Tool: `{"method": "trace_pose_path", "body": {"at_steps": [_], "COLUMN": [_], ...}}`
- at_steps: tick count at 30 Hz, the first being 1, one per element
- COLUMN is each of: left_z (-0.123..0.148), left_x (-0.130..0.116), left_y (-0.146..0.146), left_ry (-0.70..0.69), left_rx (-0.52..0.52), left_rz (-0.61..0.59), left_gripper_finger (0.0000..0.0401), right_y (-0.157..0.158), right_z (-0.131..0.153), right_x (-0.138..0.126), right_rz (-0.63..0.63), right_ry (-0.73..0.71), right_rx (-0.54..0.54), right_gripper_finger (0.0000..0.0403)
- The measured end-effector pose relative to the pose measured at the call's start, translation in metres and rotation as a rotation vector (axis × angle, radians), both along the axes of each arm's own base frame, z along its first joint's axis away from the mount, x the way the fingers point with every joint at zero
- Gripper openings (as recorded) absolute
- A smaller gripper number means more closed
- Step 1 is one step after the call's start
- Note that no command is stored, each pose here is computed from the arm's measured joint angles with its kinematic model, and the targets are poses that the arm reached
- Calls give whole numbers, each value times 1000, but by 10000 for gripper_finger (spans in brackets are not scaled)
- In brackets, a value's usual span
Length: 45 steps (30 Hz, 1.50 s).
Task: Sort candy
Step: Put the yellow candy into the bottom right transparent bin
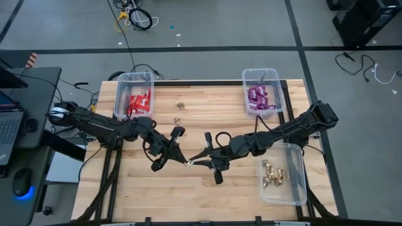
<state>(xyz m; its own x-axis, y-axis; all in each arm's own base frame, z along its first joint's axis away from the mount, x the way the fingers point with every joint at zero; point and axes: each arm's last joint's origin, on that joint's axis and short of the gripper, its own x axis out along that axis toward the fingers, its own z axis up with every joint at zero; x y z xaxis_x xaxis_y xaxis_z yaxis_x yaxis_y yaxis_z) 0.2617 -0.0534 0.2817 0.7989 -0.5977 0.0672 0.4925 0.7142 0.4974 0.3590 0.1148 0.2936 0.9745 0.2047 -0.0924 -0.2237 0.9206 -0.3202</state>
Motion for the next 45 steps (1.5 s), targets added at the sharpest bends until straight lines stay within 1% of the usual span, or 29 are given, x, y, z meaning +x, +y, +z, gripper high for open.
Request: {"method": "trace_pose_path", "body": {"at_steps": [5,9,13,21,24,26,28,31,34,38,40,42,45], "left_z": [-2,-2,-2,-3,-3,-3,-3,1,1,-2,-3,-6,-7], "left_x": [0,0,0,0,1,-1,-2,-10,-17,-25,-28,-29,-30], "left_y": [0,1,1,3,6,11,15,19,26,32,34,37,38], "left_ry": [33,40,54,78,83,106,122,147,195,271,294,327,329], "left_rx": [-6,-23,-39,-57,-56,-52,-39,-29,-16,21,32,48,53], "left_rz": [2,12,19,25,54,109,150,211,362,537,618,692,723], "left_gripper_finger": [3,19,47,116,132,138,141,141,141,141,141,141,141], "right_y": [0,0,0,-1,-1,-3,-4,-7,-11,-19,-25,-31,-40], "right_z": [-1,-1,-1,-1,0,3,5,10,16,24,28,39,59], "right_x": [0,0,0,0,-1,-4,-11,-23,-37,-61,-76,-91,-115], "right_rz": [0,0,-1,-31,-40,-61,-104,-132,-150,-207,-255,-310,-385], "right_ry": [11,10,10,12,23,47,106,180,250,386,477,554,658], "right_rx": [-4,-4,-3,5,45,77,95,134,180,279,335,398,464], "right_gripper_finger": [22,5,3,2,2,1,1,1,1,0,0,0,0]}}
